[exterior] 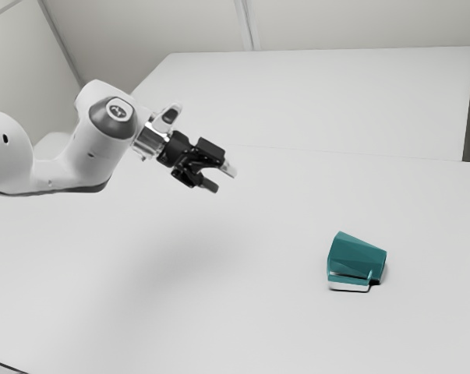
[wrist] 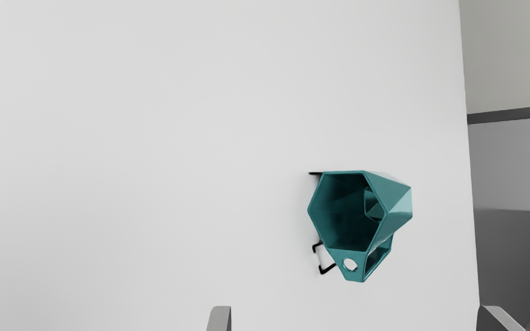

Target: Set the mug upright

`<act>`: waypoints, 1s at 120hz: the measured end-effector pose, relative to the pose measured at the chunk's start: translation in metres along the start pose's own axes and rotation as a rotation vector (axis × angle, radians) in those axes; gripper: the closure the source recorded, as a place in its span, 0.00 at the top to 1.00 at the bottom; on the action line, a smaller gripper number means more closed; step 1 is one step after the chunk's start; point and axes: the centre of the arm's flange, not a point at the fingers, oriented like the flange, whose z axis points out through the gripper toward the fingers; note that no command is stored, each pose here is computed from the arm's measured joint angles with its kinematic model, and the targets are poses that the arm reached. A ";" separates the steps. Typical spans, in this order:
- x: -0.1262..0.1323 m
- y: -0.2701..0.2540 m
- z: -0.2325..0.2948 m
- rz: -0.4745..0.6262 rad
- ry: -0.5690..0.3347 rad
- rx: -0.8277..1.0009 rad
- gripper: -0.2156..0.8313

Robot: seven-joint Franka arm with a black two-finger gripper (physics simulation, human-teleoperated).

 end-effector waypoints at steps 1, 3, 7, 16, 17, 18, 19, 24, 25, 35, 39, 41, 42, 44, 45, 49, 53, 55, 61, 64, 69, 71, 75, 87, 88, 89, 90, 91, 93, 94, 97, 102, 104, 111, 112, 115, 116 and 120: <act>0.000 0.000 0.002 0.004 -0.001 -0.001 0.77; 0.000 0.001 0.006 0.012 -0.004 -0.005 0.77; -0.001 0.004 0.015 0.030 -0.010 -0.013 0.77; -0.008 0.017 0.040 0.071 -0.036 -0.042 0.77; -0.009 0.018 0.043 0.076 -0.039 -0.045 0.77; -0.010 0.020 0.046 0.080 -0.043 -0.047 0.77; -0.011 0.021 0.049 0.085 -0.047 -0.050 0.77; -0.016 0.028 0.063 0.106 -0.065 -0.064 0.77; -0.017 0.029 0.066 0.110 -0.067 -0.067 0.77; -0.023 0.035 0.084 0.141 -0.084 -0.086 0.77; -0.023 0.035 0.089 0.147 -0.083 -0.092 0.77; -0.024 0.034 0.092 0.149 -0.082 -0.096 0.77; -0.024 0.034 0.093 0.149 -0.081 -0.098 0.77; -0.024 0.033 0.095 0.151 -0.080 -0.101 0.77; -0.024 0.033 0.096 0.153 -0.079 -0.103 0.77; -0.024 0.032 0.100 0.159 -0.077 -0.109 0.77; -0.025 0.032 0.105 0.164 -0.074 -0.116 0.77; -0.025 0.032 0.107 0.166 -0.074 -0.121 0.77; -0.027 0.032 0.115 0.175 -0.073 -0.133 0.77; -0.027 0.033 0.119 0.178 -0.073 -0.139 0.77; -0.029 0.033 0.127 0.184 -0.076 -0.149 0.77; -0.030 0.033 0.130 0.185 -0.076 -0.153 0.77; -0.031 0.032 0.135 0.187 -0.075 -0.162 0.77; -0.034 0.030 0.152 0.188 -0.073 -0.190 0.77; -0.034 0.030 0.154 0.189 -0.072 -0.192 0.77; -0.034 0.030 0.155 0.190 -0.072 -0.195 0.77; -0.034 0.030 0.156 0.190 -0.072 -0.197 0.77; -0.035 0.030 0.157 0.191 -0.071 -0.199 0.77; -0.035 0.030 0.160 0.192 -0.071 -0.204 0.77; -0.036 0.030 0.161 0.192 -0.070 -0.206 0.77; -0.037 0.030 0.165 0.193 -0.069 -0.213 0.77; -0.038 0.029 0.171 0.192 -0.066 -0.225 0.77; -0.039 0.029 0.174 0.192 -0.065 -0.229 0.77; -0.040 0.029 0.181 0.199 -0.062 -0.241 0.77; -0.040 0.029 0.182 0.200 -0.061 -0.243 0.77; -0.040 0.030 0.185 0.206 -0.060 -0.247 0.77; -0.040 0.030 0.186 0.207 -0.059 -0.248 0.77; -0.039 0.031 0.189 0.215 -0.058 -0.253 0.77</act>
